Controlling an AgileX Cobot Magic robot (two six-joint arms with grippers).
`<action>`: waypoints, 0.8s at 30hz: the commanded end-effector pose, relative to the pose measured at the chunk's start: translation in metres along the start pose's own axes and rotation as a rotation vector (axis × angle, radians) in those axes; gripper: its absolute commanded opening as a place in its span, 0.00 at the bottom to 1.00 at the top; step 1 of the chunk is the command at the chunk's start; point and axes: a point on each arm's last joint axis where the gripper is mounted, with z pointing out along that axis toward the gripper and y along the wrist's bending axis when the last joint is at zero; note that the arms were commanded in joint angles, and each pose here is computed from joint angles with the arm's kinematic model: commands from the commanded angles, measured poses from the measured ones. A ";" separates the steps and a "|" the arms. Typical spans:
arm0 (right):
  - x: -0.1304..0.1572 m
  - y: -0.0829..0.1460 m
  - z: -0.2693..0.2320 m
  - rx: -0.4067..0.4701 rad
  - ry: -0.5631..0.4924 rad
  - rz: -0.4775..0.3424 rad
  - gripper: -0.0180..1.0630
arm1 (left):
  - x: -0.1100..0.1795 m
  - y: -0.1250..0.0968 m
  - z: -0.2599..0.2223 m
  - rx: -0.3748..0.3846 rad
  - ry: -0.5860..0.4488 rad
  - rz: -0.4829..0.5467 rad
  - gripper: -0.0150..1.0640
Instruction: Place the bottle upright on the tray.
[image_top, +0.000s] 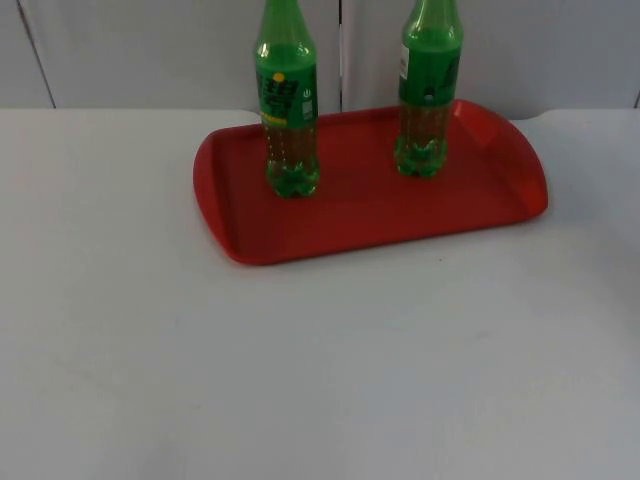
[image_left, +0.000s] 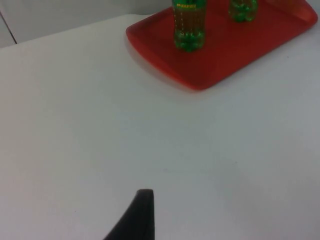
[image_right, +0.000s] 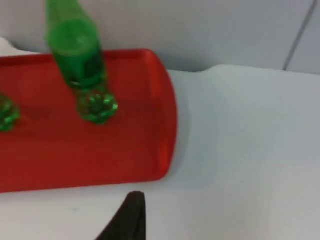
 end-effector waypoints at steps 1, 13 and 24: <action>0.000 0.005 -0.013 -0.051 -0.005 -0.029 0.99 | 0.001 0.000 0.000 0.002 -0.002 0.001 0.99; 0.004 0.017 -0.084 -0.220 -0.127 -0.167 0.99 | 0.001 0.000 0.000 0.002 -0.002 0.001 0.99; 0.049 0.013 -0.130 -0.203 -0.252 -0.152 0.99 | 0.001 0.000 0.000 0.002 -0.002 0.001 0.99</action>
